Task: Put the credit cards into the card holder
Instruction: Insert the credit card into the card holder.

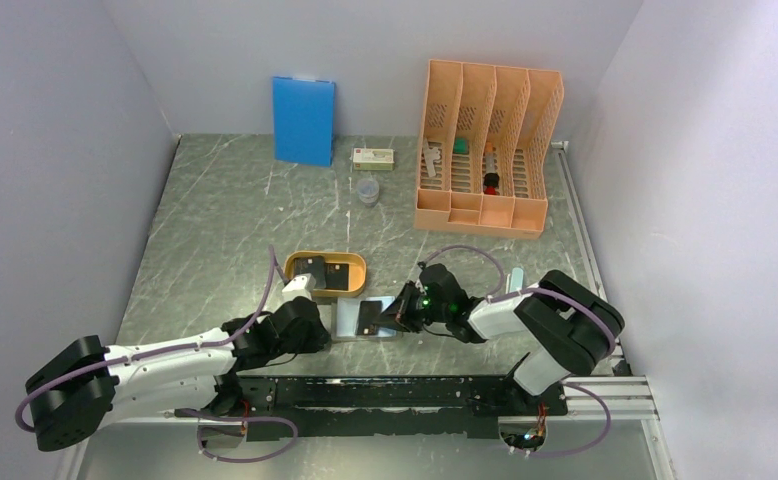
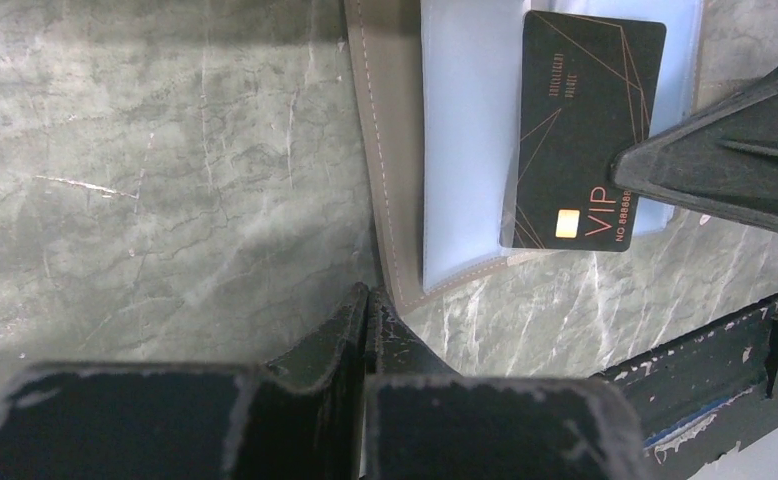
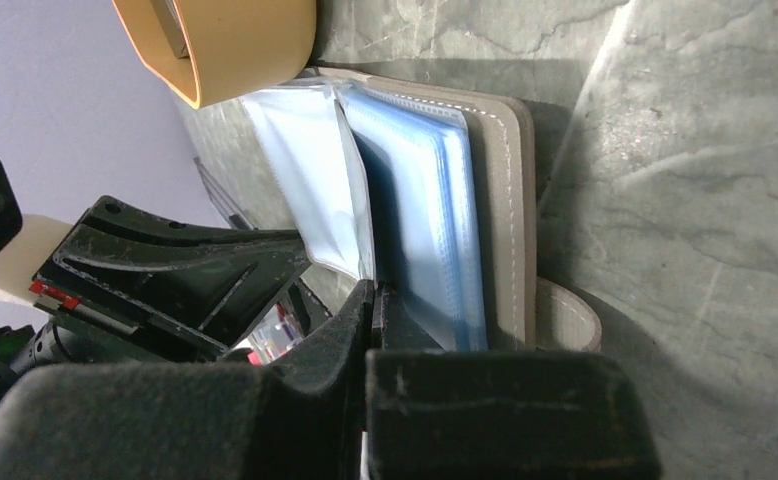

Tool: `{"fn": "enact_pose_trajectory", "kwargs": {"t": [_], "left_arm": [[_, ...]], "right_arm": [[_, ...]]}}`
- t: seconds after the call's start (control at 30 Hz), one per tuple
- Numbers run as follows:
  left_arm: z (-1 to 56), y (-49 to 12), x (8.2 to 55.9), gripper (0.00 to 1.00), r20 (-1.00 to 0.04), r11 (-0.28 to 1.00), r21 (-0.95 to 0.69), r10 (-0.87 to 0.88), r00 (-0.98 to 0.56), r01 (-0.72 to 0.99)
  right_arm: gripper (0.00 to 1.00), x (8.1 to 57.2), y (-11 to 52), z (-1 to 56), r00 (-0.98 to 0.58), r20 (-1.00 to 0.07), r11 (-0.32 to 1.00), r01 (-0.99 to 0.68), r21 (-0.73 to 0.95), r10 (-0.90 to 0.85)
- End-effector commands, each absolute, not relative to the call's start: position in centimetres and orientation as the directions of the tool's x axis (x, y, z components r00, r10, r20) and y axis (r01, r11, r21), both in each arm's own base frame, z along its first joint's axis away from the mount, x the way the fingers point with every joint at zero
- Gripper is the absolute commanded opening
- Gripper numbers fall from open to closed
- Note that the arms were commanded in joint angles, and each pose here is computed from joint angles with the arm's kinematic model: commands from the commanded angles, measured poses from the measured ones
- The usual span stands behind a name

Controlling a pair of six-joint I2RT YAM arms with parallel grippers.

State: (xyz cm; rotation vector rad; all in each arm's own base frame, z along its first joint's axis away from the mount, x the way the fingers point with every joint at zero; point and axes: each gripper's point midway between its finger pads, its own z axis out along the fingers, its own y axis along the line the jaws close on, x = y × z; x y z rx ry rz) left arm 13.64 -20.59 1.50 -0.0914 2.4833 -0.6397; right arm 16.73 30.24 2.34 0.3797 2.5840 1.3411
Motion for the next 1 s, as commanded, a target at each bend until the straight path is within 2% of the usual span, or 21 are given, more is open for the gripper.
{"fn": "enact_pose_trajectory", "kwargs": {"t": [0.0,0.7,0.97], "left_arm": [[-0.1,-19.5,12.3,0.05,-0.48,0.904,-0.42,-0.146,-0.865,0.08],[-0.5,-19.9,12.3,0.05,-0.471,0.904,-0.418,-0.135,-0.872,0.086],[-0.7,-19.8,12.2,0.05,-0.467,0.908,-0.41,-0.131,-0.874,0.084]], "right_arm": [[0.0,16.8,28.6,0.9,-0.938,-0.1,0.624,0.139,0.769,0.331],[0.0,15.8,29.9,0.6,-0.973,-0.091,0.618,0.063,0.783,0.214],[0.0,14.9,30.9,0.1,-0.992,-0.064,0.608,0.013,0.794,0.105]]}}
